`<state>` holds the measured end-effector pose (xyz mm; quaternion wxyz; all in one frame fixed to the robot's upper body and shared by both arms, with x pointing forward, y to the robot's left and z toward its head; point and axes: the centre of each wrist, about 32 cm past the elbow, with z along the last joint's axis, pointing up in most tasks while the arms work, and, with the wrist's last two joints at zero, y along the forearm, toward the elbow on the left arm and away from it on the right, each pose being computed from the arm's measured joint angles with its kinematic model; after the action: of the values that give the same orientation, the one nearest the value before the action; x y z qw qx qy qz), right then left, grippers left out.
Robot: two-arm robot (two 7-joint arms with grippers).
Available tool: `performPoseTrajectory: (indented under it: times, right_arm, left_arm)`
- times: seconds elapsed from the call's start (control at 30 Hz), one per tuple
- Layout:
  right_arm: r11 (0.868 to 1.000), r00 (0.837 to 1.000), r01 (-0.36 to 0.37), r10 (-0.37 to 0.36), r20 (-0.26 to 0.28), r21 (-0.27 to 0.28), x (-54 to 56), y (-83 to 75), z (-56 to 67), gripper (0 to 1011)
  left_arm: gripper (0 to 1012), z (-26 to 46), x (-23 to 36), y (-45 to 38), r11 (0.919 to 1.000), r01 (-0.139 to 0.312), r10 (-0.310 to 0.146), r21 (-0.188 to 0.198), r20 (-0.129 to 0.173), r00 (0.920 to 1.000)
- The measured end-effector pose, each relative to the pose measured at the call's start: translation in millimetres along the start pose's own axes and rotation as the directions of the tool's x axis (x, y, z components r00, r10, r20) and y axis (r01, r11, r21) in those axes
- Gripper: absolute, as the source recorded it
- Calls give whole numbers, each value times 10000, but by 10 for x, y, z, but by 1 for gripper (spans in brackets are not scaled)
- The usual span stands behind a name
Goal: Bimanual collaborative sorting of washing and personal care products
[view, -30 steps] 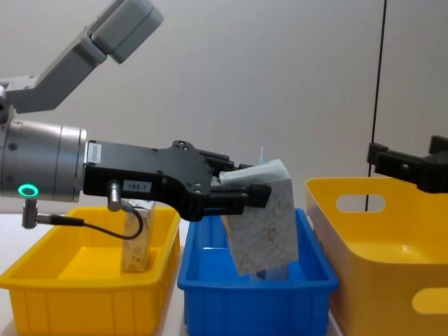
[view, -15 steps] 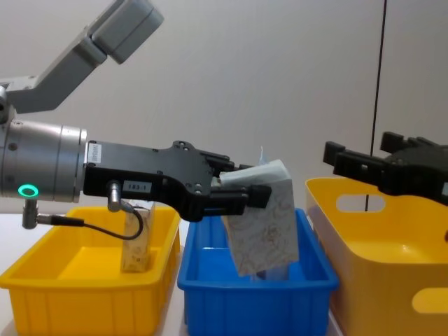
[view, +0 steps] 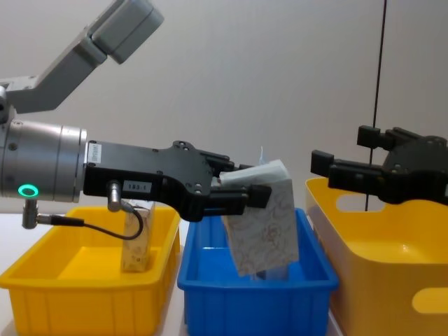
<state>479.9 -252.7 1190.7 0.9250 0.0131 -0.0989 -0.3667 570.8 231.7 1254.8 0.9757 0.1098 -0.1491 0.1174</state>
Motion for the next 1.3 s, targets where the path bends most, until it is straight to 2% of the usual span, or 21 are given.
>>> performPoseTrajectory:
  times: [0.27, 0.6, 0.9, 1.3]
  right_arm:
    - [9921, 9896, -1237, 1249, 712, -213, 269, -43, 52, 1002]
    - [9727, 9671, -2249, 2300, 1089, -570, 494, -63, 114, 1002]
    - [9540, 9482, -2866, 2956, 1166, -876, 572, -31, 138, 1002]
    - [9296, 9280, -3442, 3581, 1024, -1317, 595, 51, 127, 1002]
  left_arm:
    - [352, 0, 0, 0, 10000, 0, 0, 0, 0, 10000]
    - [352, 0, 0, 0, 10000, -1, 1, 0, -1, 10000]
    - [352, 0, 0, 0, 10000, -1, 1, 0, 0, 10000]
    - [352, 0, 0, 0, 10000, -1, 1, 0, 0, 10000]
